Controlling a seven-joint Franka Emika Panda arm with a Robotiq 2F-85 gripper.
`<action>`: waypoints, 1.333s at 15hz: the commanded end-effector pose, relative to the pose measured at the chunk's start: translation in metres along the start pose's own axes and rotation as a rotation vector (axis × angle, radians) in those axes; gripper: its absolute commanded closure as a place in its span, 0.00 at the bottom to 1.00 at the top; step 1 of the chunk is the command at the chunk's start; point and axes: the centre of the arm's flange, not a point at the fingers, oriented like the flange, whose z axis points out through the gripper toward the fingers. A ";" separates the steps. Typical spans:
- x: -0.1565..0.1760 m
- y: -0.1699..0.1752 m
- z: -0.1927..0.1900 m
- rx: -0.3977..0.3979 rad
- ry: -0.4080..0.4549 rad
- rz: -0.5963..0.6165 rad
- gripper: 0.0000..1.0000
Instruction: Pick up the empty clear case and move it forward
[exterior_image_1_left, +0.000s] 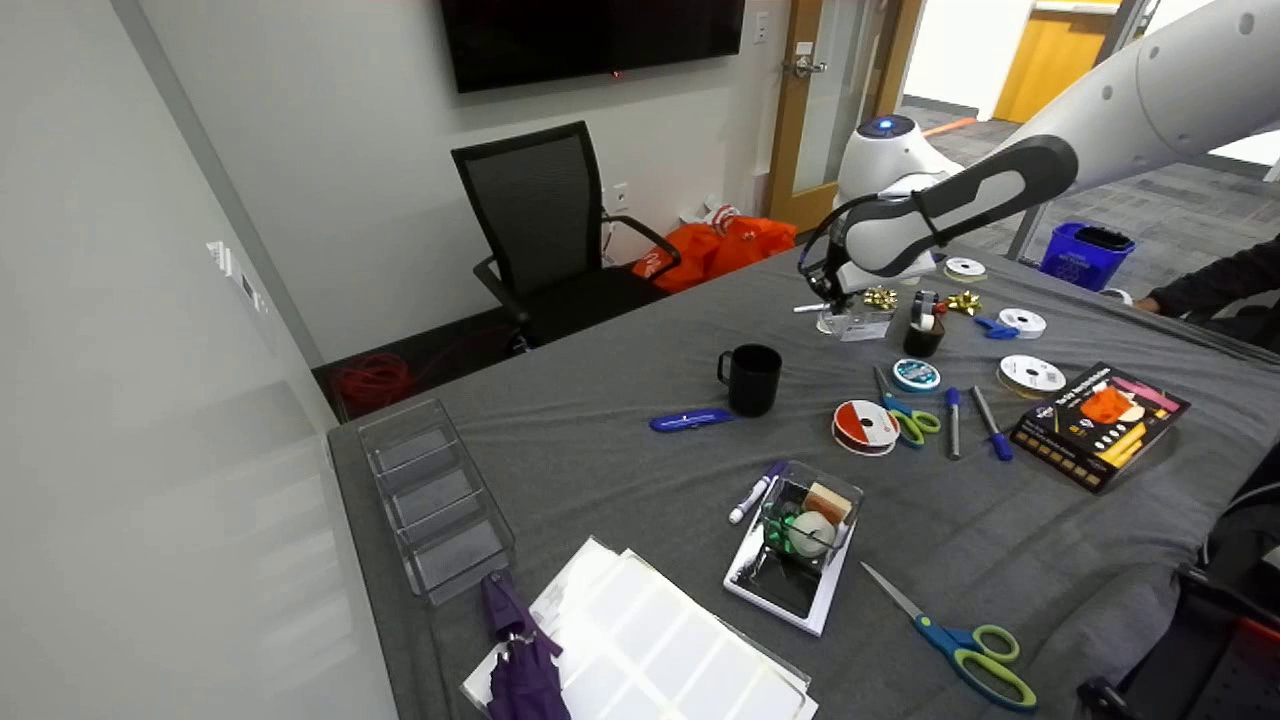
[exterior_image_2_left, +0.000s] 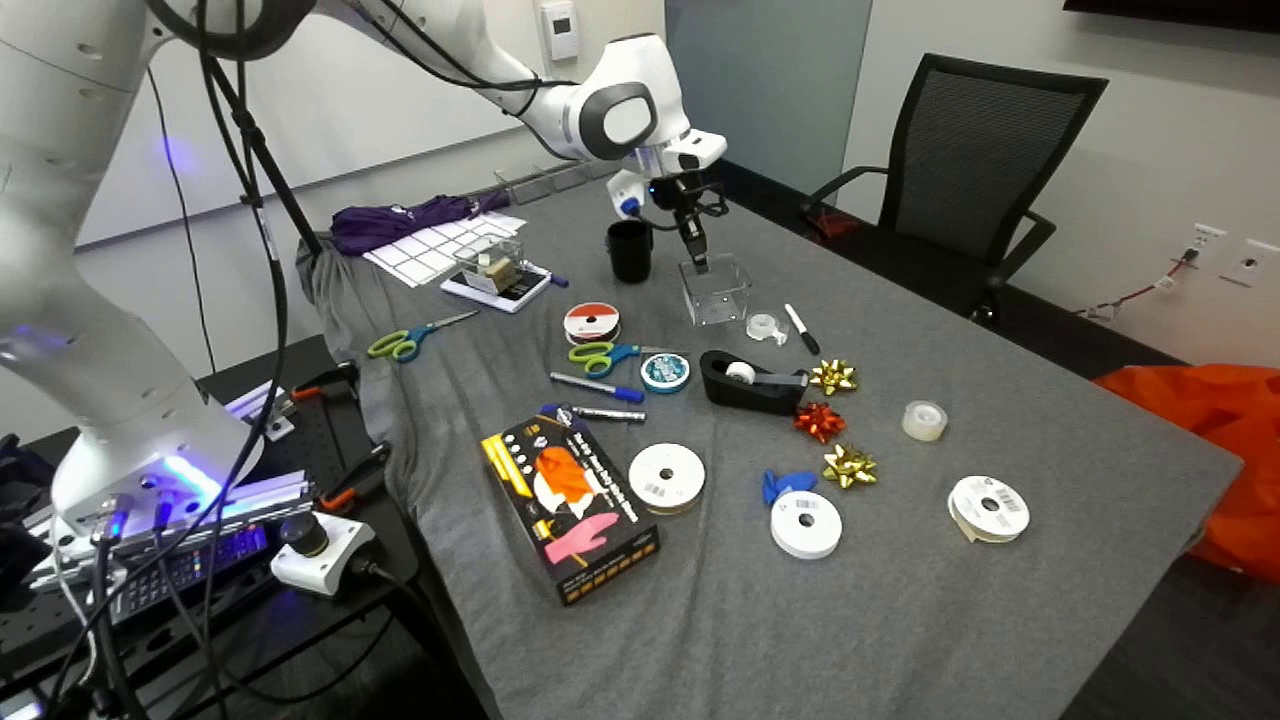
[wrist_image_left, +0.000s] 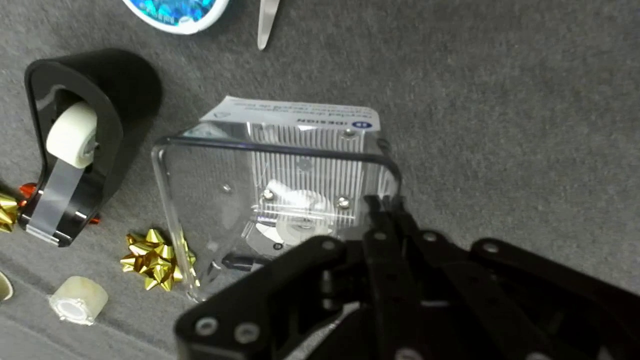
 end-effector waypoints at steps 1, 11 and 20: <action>0.019 -0.005 0.011 -0.020 0.012 -0.043 0.88; 0.002 -0.012 -0.010 0.042 0.029 -0.097 0.07; -0.036 -0.001 -0.107 0.287 -0.017 -0.251 0.00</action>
